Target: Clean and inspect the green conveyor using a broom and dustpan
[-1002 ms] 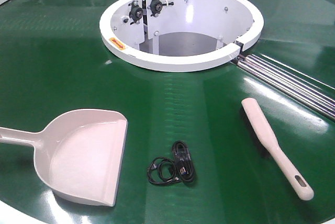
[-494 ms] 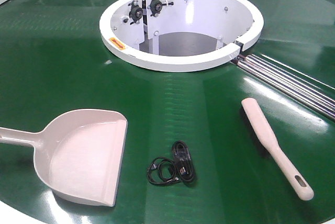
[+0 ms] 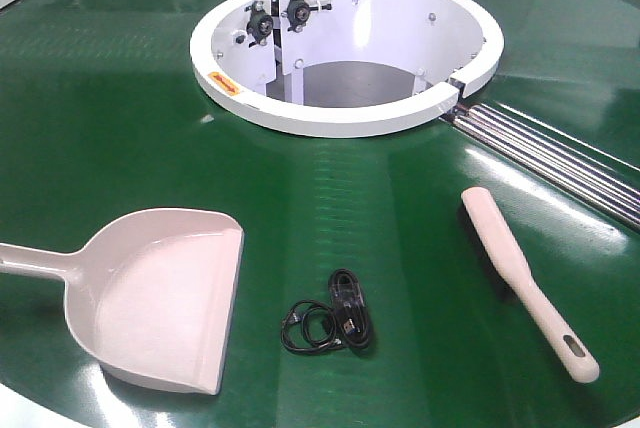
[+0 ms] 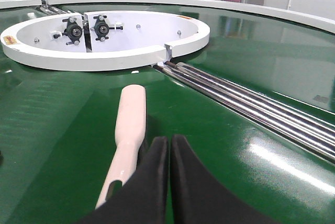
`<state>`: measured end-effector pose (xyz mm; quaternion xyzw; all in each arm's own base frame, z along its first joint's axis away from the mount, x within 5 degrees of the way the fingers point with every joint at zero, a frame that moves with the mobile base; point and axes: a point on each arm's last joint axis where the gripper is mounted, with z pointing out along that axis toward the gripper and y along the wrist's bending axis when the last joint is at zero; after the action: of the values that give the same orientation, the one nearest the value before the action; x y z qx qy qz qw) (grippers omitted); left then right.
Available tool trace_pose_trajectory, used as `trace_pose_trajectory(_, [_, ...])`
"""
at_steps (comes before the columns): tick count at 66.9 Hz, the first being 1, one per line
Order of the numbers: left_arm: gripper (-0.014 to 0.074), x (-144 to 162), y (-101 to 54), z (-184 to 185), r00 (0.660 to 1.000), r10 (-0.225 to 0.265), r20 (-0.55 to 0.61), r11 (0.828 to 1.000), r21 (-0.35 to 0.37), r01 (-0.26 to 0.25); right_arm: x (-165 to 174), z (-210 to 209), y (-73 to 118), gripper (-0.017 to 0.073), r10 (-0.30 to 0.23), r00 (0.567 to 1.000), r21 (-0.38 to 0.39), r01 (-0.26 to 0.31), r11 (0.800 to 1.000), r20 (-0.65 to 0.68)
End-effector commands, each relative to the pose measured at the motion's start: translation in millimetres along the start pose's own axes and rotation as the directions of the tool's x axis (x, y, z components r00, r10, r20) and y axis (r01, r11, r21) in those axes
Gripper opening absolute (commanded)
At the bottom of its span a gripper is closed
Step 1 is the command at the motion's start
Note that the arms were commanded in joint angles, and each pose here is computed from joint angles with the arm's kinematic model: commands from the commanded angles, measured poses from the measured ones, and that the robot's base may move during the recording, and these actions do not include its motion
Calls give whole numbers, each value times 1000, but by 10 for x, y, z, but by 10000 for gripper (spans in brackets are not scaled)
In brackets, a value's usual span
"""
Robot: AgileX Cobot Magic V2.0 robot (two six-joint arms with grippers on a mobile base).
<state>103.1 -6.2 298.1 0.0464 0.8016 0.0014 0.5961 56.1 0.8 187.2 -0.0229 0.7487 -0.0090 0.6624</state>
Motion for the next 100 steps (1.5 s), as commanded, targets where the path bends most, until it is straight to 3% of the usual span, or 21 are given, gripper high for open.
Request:
trace_pose_trajectory(1, [-8, -143, -5, 69, 999, -10, 44, 1000, 9, 9, -3, 1, -2, -9, -10, 998, 7, 10, 1000, 69])
trace_pose_trajectory(14, [-3, -102, -10, 182, 1000, -16, -19, 1000, 11, 16, -3, 1, -2, -9, -10, 998, 7, 10, 1000, 69])
trace_pose_trajectory(37, [33, -112, -11, 193, 1000, -15, -9, 1000, 11, 15, -3, 1, -2, -9, -10, 998, 7, 10, 1000, 69])
trace_pose_trajectory(47, [159, -112, -11, 193, 1000, -12, -9, 1000, 11, 12, -3, 1, -2, -9, -10, 998, 7, 10, 1000, 69])
trace_pose_trajectory(62, [454, -113, -11, 193, 1000, -12, -8, 1000, 11, 12, -3, 1, -2, -9, -10, 998, 7, 10, 1000, 69])
trace_pose_trajectory(68, [506, -126, -11, 193, 1000, -13, 6, 1000, 12, 13, -3, 1, -2, -9, -10, 998, 7, 10, 1000, 69])
trace_pose_trajectory(73, [510, -126, -14, 193, 1000, -30, 6, 999, 15, 29, -3, 1, -2, -9, -10, 998, 7, 10, 1000, 69])
trace_pose_trajectory(82, [498, -173, -33, 174, 995, -102, 5, 994, 39, 102, -3, 1, -2, -9, -10, 998, 7, 10, 1000, 69])
trace_pose_trajectory(92, [485, -495, -19, 149, 995, -97, -10, 994, 42, 97, -3, 1, -2, -9, -10, 998, 7, 10, 1000, 69])
trace_pose_trajectory(100, [485, -767, -8, 225, 997, -42, -59, 998, 44, 44, -3, 1, -2, -9, -10, 998, 7, 10, 1000, 69])
